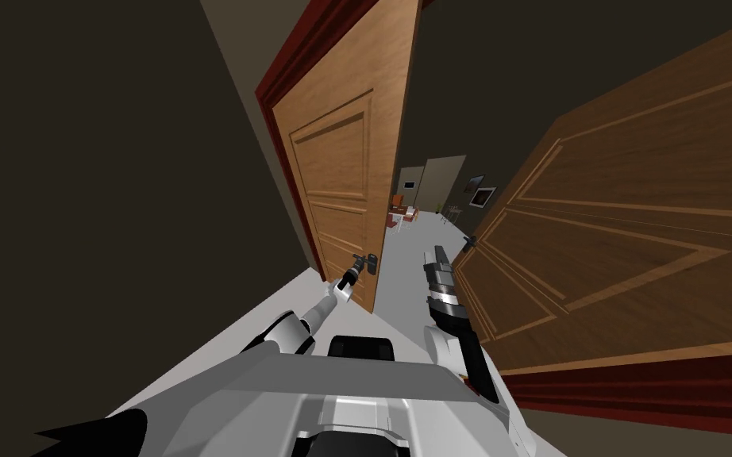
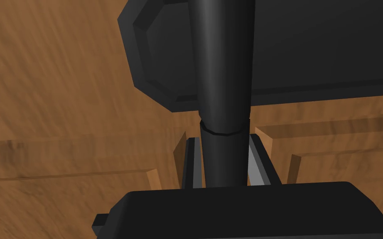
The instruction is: Push the door open
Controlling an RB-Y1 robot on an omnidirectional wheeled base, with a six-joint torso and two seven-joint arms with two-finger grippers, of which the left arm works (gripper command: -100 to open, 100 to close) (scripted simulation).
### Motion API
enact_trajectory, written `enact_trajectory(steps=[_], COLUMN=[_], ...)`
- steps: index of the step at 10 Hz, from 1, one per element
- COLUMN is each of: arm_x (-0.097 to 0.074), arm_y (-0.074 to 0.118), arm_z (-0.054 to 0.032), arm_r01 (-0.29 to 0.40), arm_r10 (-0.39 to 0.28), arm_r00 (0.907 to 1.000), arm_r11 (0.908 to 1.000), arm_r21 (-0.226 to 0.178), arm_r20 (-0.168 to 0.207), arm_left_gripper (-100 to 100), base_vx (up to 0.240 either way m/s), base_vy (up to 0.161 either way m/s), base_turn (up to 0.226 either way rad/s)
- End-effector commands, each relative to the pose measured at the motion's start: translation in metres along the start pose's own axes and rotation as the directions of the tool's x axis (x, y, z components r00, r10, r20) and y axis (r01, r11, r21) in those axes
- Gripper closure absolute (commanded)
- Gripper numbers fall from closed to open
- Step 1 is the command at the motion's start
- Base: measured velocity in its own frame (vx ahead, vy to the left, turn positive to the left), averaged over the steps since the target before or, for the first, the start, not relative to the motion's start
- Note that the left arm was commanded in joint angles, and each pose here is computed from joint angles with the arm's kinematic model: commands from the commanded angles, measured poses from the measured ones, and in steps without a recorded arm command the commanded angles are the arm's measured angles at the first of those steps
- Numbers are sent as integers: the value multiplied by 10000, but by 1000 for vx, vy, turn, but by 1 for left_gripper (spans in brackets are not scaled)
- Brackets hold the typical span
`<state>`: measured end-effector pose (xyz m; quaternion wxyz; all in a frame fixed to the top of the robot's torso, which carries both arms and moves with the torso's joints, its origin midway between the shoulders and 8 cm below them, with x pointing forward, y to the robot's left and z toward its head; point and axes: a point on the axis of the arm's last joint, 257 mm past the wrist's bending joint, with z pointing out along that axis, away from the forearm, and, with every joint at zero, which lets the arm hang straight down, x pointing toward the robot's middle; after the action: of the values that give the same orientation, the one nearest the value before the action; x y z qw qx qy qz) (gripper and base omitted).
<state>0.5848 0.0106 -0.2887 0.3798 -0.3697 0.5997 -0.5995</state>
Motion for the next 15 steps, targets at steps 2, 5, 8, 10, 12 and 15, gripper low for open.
enact_trajectory(steps=[2,5,8,10,12,15], arm_x=[-216,-499,-643,-838,-838,-1123], arm_y=[15,28,107,38,38,42], arm_z=[-30,-76,-126,-145,-145,-216], arm_r01=[-64,-117,-117,-145,-145,-145], arm_r10=[65,122,142,158,158,165], arm_r00=[9994,9966,9942,9899,9899,9812], arm_r11=[10000,9999,9996,9998,9998,9998], arm_r21=[-33,-68,-240,-100,-100,-117], arm_r20=[344,814,1070,1408,1408,1923], arm_left_gripper=[100,100,100,100,100,100], base_vx=[90,139,118,37,67,109], base_vy=[-139,-150,-116,-40,-87,-115], base_turn=[8,15,7,-7,24,12])
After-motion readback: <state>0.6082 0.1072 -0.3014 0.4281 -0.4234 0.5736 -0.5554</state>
